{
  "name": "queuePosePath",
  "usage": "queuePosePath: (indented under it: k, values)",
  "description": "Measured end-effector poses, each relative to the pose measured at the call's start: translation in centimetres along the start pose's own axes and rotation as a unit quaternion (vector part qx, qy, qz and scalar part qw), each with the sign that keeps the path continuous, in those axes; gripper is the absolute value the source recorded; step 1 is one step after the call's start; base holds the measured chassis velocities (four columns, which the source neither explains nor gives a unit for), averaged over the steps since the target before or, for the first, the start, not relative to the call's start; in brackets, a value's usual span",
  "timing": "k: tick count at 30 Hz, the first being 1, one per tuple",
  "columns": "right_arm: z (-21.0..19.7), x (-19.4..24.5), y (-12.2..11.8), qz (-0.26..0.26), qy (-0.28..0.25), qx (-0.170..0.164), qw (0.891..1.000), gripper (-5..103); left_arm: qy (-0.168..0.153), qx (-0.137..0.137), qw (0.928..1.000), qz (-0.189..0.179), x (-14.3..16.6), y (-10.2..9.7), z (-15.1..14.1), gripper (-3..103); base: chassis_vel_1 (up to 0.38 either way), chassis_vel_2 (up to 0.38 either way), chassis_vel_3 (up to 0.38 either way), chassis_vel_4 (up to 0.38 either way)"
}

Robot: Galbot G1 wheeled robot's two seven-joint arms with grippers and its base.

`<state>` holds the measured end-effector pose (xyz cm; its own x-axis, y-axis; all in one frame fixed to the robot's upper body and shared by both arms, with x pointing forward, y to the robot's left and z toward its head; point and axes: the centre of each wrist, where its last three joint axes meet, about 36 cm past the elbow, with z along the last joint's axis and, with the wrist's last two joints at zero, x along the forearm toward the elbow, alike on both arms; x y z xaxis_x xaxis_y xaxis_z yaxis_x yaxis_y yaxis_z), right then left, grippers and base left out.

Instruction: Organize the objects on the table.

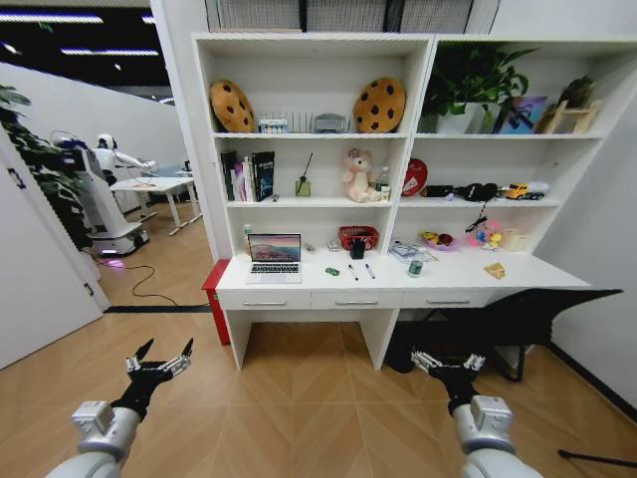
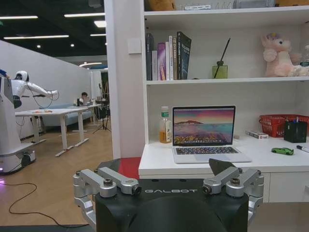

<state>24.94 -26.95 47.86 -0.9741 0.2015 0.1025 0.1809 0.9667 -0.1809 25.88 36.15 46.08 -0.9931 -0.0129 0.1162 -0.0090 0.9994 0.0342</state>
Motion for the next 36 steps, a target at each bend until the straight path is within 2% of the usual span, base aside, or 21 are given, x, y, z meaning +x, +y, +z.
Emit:
queuePosePath:
  k: [9,16,36]
  values:
    - [-0.05,0.08,-0.01,-0.001,-0.002,-0.001,1.000,100,0.004,0.000,1.0000,0.001,0.32,-0.03,0.16,100,-0.075,0.061,0.094,-0.079]
    - [-0.17,0.30,0.02,-0.001,-0.004,-0.001,1.000,100,0.003,0.000,1.0000,0.000,0.55,0.00,0.25,100,-0.238,0.229,0.247,-0.236]
    - [0.02,0.41,0.18,-0.005,-0.004,0.001,1.000,100,0.004,0.005,1.0000,-0.004,0.83,-0.06,0.87,100,-0.348,0.348,0.352,-0.343]
